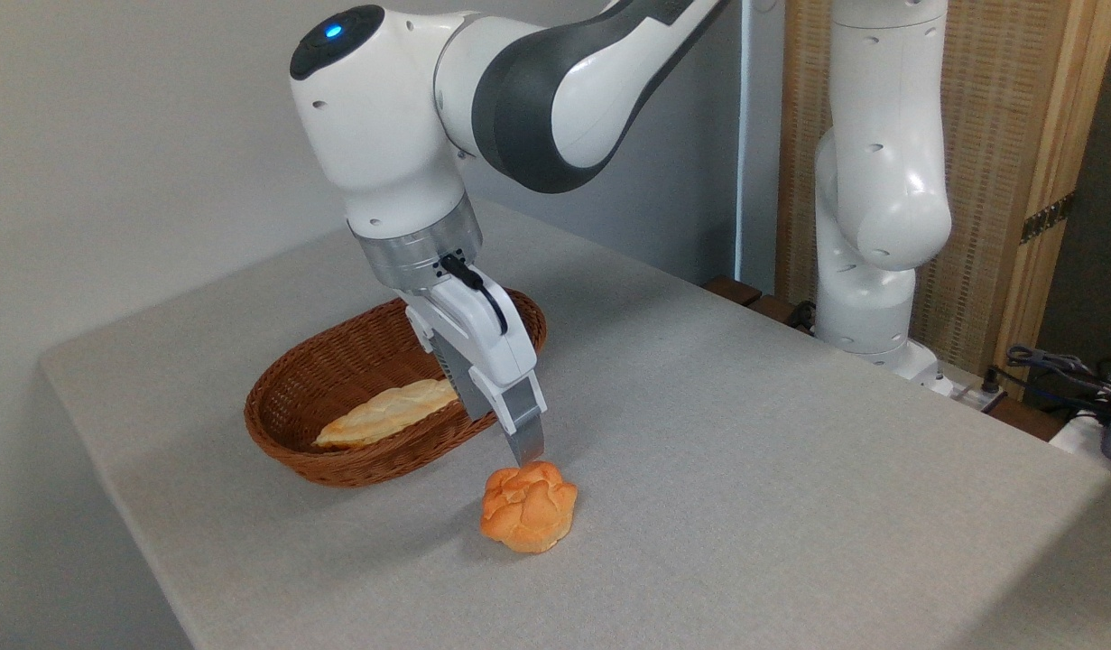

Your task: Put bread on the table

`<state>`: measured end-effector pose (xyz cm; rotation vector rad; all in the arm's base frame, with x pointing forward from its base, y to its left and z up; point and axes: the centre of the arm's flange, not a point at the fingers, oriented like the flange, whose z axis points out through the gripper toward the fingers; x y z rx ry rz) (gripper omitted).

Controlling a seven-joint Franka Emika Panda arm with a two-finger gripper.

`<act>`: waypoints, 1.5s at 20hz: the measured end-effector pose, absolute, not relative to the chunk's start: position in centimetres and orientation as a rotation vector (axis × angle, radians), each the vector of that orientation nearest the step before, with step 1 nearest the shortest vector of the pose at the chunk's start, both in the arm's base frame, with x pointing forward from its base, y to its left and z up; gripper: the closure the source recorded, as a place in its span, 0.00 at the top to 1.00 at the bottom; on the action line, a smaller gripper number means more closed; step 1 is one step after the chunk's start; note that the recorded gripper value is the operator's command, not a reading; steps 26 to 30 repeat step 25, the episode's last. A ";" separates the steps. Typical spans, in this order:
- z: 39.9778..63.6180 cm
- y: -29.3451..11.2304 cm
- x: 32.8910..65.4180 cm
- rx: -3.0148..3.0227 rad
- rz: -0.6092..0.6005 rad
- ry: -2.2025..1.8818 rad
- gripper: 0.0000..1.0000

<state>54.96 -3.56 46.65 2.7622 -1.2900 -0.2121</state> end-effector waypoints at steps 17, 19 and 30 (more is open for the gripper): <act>55.8 -3.1 56.5 2.968 0.146 -1.137 1.00; 55.8 -3.1 56.5 2.969 0.142 -1.136 1.00; 55.7 -2.8 56.5 2.972 0.141 -1.129 1.00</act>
